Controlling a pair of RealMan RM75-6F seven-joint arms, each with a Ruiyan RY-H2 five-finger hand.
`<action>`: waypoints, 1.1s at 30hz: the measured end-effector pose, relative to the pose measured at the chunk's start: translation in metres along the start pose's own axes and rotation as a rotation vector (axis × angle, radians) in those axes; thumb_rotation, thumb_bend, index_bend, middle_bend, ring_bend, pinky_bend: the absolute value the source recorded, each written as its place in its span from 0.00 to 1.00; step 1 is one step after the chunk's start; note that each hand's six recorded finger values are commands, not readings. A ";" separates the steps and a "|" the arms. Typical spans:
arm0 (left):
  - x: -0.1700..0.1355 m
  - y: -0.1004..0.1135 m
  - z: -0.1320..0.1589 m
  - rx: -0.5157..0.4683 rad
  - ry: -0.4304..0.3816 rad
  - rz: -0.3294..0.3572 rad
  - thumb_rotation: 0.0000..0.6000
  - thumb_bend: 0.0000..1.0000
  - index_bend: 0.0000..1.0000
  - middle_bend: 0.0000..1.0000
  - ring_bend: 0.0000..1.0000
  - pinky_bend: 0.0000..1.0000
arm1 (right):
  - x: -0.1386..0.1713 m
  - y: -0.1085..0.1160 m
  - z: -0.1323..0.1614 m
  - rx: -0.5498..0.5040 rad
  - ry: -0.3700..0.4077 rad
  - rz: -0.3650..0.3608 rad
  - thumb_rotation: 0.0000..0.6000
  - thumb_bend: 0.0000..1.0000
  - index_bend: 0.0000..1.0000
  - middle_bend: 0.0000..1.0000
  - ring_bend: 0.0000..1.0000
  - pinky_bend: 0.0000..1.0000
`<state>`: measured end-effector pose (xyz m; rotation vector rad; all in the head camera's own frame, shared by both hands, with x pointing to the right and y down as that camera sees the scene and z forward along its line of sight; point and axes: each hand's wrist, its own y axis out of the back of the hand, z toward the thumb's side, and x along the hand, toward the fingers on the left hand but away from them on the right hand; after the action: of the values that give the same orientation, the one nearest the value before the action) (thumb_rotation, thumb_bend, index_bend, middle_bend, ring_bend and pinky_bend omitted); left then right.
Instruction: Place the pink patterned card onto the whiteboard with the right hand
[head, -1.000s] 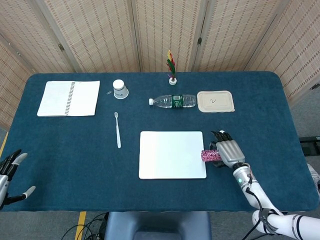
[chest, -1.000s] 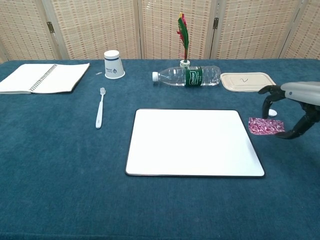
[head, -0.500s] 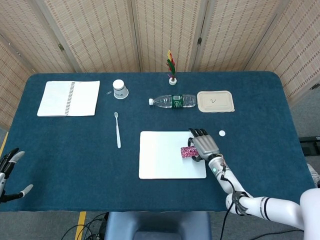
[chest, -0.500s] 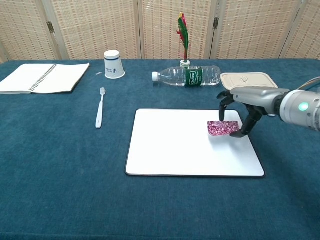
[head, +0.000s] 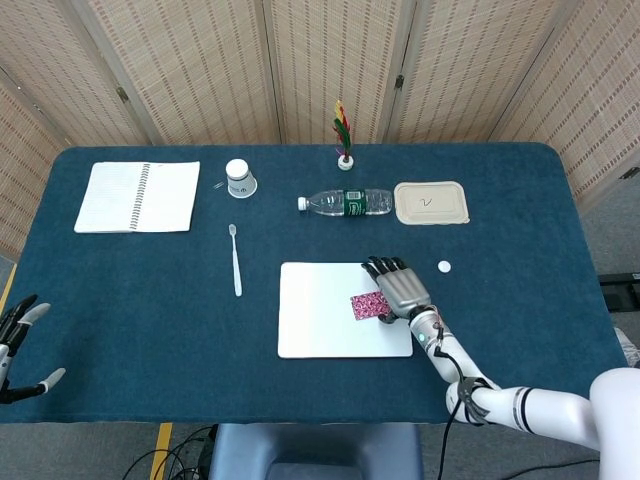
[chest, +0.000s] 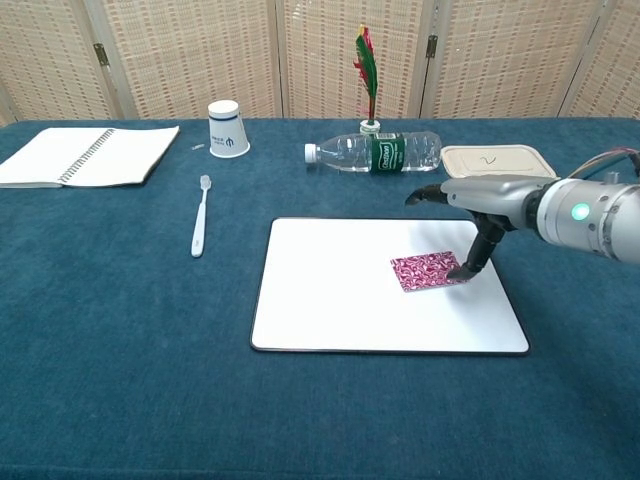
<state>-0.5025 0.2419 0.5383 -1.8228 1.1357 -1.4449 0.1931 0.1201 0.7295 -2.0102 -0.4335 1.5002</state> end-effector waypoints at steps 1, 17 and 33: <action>0.000 0.000 0.000 0.002 0.002 -0.001 1.00 0.25 0.13 0.00 0.00 0.15 | 0.002 0.002 -0.002 -0.002 -0.002 -0.008 1.00 0.13 0.03 0.00 0.00 0.00; 0.007 -0.012 0.014 0.042 -0.054 -0.013 1.00 0.25 0.14 0.00 0.00 0.15 | 0.024 0.031 -0.121 0.016 -0.222 -0.136 1.00 0.18 0.39 0.02 0.00 0.00; 0.014 -0.020 0.019 0.036 -0.086 -0.007 1.00 0.25 0.09 0.00 0.00 0.15 | -0.004 0.011 -0.162 0.011 -0.300 -0.090 1.00 0.21 0.39 0.03 0.00 0.00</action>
<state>-0.4781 0.2382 0.5567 -1.8473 1.0553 -1.3684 0.3442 0.0669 0.7566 -1.7367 -0.6266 1.7483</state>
